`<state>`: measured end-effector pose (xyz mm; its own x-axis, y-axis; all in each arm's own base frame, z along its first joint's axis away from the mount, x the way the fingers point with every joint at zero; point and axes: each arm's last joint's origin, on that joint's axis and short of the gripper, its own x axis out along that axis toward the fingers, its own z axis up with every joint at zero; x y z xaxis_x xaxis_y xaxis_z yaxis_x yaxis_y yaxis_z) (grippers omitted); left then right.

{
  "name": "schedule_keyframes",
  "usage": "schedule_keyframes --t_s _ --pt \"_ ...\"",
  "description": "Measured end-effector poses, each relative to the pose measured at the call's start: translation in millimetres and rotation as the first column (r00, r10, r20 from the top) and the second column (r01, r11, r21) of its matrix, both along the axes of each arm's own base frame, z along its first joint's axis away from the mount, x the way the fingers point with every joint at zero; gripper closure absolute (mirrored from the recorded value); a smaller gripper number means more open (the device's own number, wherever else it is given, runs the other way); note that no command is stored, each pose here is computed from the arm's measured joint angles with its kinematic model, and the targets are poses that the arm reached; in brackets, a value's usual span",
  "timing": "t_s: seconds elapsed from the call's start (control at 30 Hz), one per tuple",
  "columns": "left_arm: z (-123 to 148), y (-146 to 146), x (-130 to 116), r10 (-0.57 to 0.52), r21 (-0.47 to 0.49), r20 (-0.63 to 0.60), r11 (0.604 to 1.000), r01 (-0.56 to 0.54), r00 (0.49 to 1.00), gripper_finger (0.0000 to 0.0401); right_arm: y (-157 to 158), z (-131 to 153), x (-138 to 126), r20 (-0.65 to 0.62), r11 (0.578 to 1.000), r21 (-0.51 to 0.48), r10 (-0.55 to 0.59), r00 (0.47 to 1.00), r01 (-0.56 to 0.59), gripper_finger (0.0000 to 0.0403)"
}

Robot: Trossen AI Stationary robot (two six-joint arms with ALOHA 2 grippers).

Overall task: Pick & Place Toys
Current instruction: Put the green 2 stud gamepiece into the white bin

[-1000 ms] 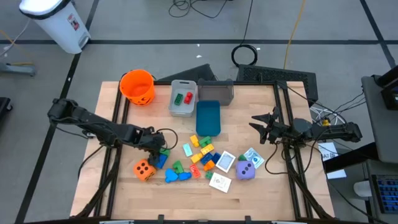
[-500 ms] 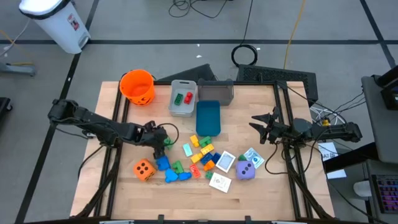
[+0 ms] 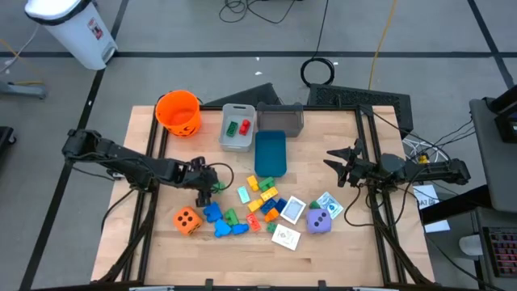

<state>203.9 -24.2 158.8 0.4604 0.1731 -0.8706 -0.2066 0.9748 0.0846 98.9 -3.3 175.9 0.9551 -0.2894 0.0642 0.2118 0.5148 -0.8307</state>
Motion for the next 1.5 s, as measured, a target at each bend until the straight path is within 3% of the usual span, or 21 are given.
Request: schedule_keyframes --t_s 0.13,0.33,0.8,1.27,1.5 --pt "-6 6 -4 0.102 -0.036 -0.009 0.994 -0.102 0.995 0.0130 0 0 0 0.000 1.000 0.000 0.000 1.000 0.000 0.0234" --pt "-17 10 -10 0.071 -0.012 -0.022 0.997 -0.071 0.997 0.0130 0 0 0 0.000 1.000 0.000 0.000 1.000 0.000 0.0234" --pt "-10 10 3 -0.095 0.103 0.097 0.991 0.085 0.991 0.0130 0 0 0 0.000 1.000 0.000 0.000 1.000 0.000 0.0234" --pt "-10 23 6 -0.078 0.001 0.119 0.997 0.078 0.990 0.0130 0 0 0 0.000 1.000 0.000 0.000 1.000 0.000 0.0234" --pt "-28 29 16 -0.083 -0.029 0.080 0.996 0.086 0.993 0.0130 0 0 0 0.000 1.000 0.000 0.000 1.000 0.000 0.0234"
